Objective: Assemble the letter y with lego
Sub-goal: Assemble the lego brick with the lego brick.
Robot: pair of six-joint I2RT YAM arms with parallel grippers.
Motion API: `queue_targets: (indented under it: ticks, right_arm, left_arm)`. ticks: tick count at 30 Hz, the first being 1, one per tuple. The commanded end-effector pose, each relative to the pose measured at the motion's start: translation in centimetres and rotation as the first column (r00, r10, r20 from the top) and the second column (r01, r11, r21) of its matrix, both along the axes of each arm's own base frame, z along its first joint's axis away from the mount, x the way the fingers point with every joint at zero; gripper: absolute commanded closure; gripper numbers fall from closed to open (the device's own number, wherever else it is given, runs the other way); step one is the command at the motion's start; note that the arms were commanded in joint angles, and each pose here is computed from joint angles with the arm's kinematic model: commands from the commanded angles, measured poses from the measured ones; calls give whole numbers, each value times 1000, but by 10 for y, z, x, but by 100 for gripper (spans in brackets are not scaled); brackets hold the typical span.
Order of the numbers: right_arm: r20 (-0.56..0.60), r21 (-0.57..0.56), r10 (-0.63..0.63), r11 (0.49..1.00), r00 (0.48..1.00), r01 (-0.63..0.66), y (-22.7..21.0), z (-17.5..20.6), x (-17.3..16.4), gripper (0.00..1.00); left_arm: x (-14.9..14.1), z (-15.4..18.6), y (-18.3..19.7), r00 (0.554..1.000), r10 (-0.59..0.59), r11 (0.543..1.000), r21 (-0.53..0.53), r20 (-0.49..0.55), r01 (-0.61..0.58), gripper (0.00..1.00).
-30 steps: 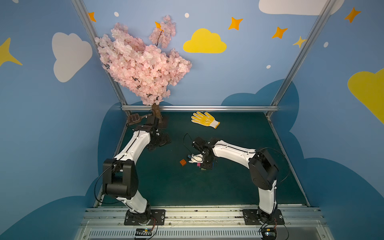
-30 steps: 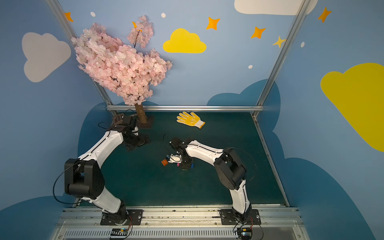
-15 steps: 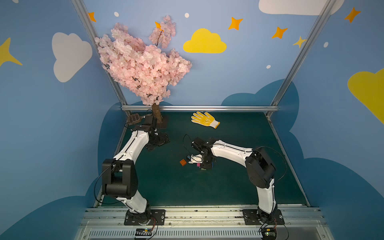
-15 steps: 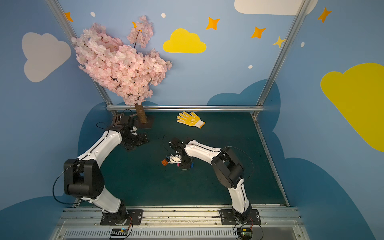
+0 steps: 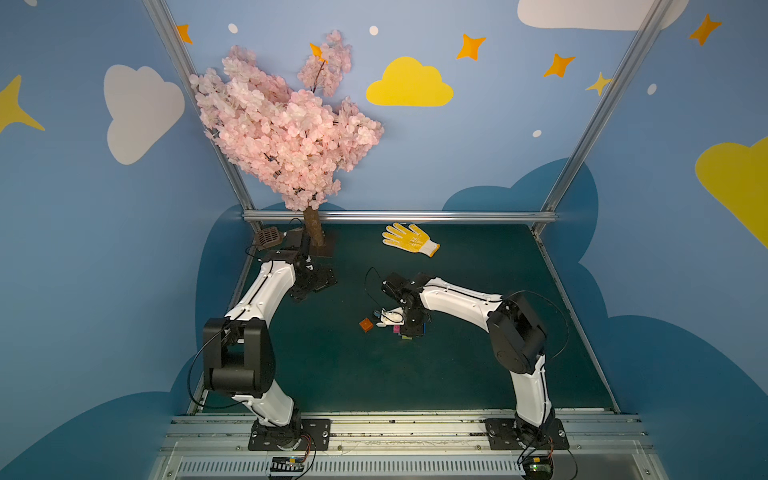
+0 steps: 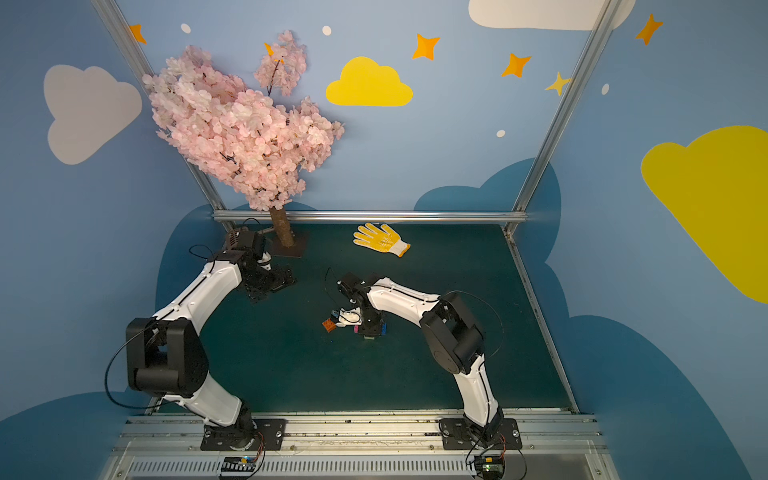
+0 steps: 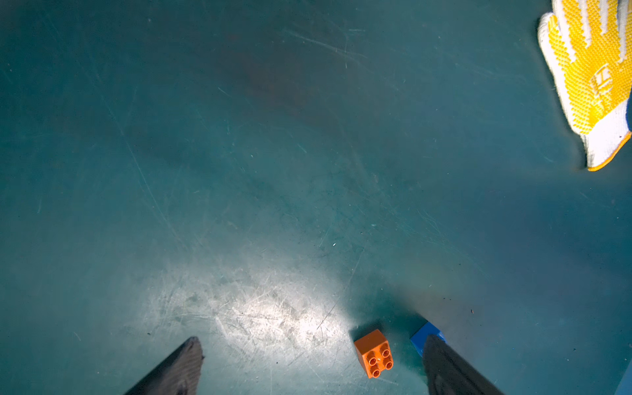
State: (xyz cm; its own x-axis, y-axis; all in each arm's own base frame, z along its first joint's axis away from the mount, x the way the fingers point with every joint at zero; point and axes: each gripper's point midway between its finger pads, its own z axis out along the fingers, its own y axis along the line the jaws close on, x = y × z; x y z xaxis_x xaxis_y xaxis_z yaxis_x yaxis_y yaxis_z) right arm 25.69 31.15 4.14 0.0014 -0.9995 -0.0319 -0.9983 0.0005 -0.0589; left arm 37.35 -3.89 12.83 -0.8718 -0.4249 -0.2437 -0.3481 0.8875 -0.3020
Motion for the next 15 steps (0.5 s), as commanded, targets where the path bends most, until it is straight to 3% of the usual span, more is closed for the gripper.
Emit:
queue_targets:
  ticks: [1,15]
  right_arm:
    - [-47,-44,2,999,999,-4,-5,-23,-3,100]
    - [-57,-38,-39,999,998,37,8,-38,3,100]
  left_arm:
    - [-2,2,0,1000,-3,1000,-15,3,3,0]
    - [-2,0,-1,1000,-5,1000,-22,1,5,0]
